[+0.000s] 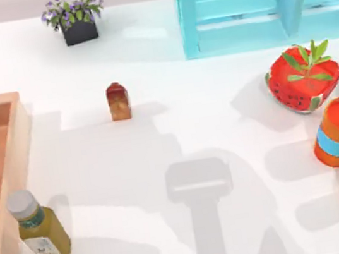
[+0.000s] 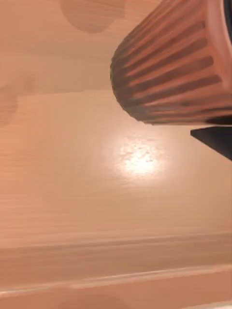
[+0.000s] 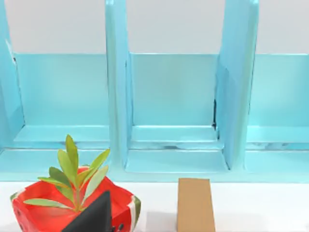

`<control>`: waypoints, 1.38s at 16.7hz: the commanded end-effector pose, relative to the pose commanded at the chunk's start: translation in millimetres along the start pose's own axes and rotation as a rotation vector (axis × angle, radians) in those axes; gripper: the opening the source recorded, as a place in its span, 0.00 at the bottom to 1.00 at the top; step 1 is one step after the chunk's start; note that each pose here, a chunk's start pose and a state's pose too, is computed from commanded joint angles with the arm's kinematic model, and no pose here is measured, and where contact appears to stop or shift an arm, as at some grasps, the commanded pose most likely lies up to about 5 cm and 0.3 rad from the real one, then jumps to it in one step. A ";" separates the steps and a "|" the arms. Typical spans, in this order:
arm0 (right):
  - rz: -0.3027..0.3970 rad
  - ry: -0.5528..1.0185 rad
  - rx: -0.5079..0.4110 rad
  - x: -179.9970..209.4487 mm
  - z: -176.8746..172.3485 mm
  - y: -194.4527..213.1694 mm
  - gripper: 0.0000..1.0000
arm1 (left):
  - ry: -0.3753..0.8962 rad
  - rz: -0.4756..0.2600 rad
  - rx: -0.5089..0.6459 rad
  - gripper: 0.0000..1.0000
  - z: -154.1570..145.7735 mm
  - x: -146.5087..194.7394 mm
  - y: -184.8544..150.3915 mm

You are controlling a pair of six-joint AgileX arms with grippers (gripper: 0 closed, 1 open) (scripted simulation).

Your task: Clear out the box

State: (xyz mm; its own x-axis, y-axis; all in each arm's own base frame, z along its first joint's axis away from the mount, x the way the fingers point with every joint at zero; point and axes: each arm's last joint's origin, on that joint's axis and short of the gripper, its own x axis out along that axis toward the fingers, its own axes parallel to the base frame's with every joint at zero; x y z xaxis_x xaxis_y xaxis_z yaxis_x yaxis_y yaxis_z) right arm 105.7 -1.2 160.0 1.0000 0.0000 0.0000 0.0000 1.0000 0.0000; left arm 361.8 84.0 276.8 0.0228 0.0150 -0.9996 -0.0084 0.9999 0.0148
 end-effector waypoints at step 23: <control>0.000 0.000 0.000 0.0 0.0 0.0 1.00 | 0.030 -0.004 0.028 0.00 -51.2 57.2 -295.6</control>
State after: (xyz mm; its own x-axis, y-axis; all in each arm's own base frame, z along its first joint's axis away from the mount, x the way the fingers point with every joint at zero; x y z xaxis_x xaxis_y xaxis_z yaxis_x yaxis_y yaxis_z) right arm 105.7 -1.2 160.0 1.0000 0.0000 0.0000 0.0000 1.0000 0.0000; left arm 314.4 -211.1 214.1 -0.0072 0.0115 -0.9999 0.0200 0.9997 0.0114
